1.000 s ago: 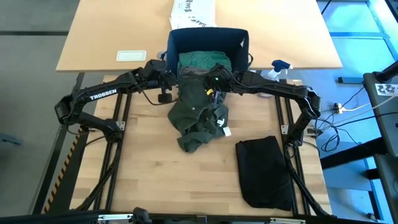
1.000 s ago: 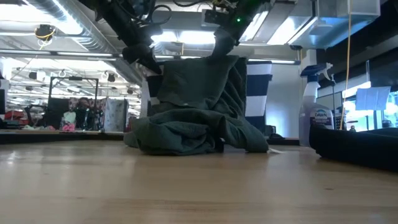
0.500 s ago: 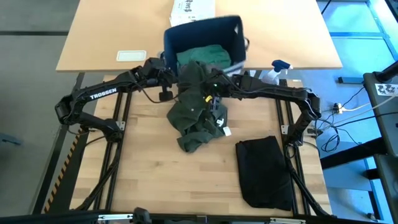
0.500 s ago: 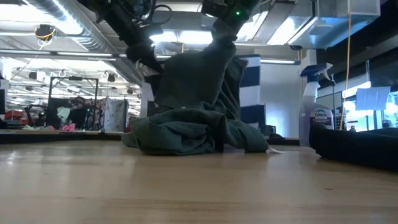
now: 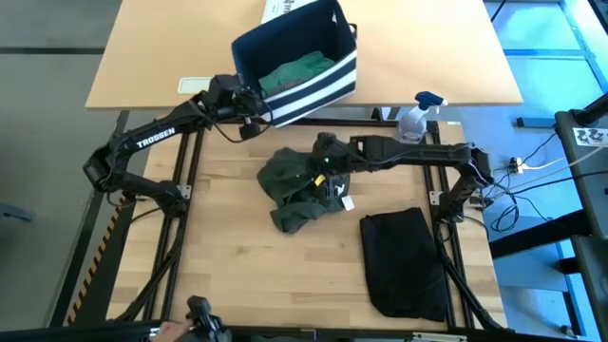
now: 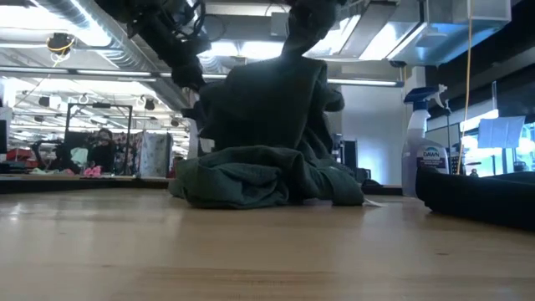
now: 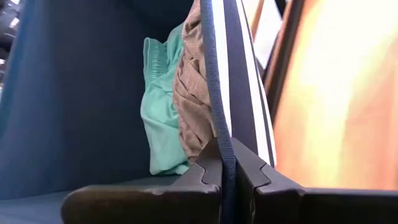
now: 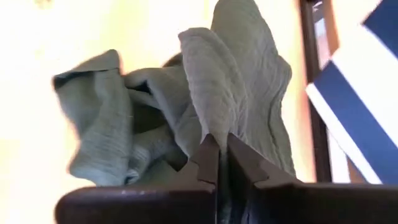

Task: Fold Laundry from Bin
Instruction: Fold the green polo shirt

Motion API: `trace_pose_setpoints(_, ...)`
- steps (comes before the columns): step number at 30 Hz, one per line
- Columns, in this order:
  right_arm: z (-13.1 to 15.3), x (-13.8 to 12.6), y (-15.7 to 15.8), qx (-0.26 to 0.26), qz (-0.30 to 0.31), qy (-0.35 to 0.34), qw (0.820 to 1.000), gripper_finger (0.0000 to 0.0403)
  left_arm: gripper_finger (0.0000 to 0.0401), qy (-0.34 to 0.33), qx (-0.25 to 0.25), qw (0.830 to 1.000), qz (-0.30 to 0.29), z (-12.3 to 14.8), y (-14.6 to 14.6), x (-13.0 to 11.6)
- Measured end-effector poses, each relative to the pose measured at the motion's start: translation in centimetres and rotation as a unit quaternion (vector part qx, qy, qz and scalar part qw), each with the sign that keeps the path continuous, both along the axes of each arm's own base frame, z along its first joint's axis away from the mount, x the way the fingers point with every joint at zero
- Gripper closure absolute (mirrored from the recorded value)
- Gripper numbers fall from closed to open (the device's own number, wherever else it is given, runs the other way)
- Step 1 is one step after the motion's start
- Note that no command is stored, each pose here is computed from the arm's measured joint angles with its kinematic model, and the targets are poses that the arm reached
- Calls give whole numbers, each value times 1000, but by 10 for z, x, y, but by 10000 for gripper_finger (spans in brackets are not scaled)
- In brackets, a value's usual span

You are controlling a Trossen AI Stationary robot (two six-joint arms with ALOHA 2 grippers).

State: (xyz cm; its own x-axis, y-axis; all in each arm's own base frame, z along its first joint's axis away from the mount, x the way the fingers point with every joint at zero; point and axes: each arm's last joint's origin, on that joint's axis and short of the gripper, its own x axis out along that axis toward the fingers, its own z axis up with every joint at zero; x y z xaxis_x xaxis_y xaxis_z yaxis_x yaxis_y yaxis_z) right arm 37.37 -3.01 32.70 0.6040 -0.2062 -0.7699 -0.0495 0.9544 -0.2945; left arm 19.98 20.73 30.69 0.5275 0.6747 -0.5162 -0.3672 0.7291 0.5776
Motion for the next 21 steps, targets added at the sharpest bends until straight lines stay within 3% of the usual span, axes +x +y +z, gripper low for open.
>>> trace_pose_setpoints(6,0,0,3,-4,-8,1,1000,368,396,20,17,1000,-2,0,14,-15)
trace_pose_setpoints(21,0,0,2,-8,-11,1,1000,361,287,23,64,998,5,30,20,-17)
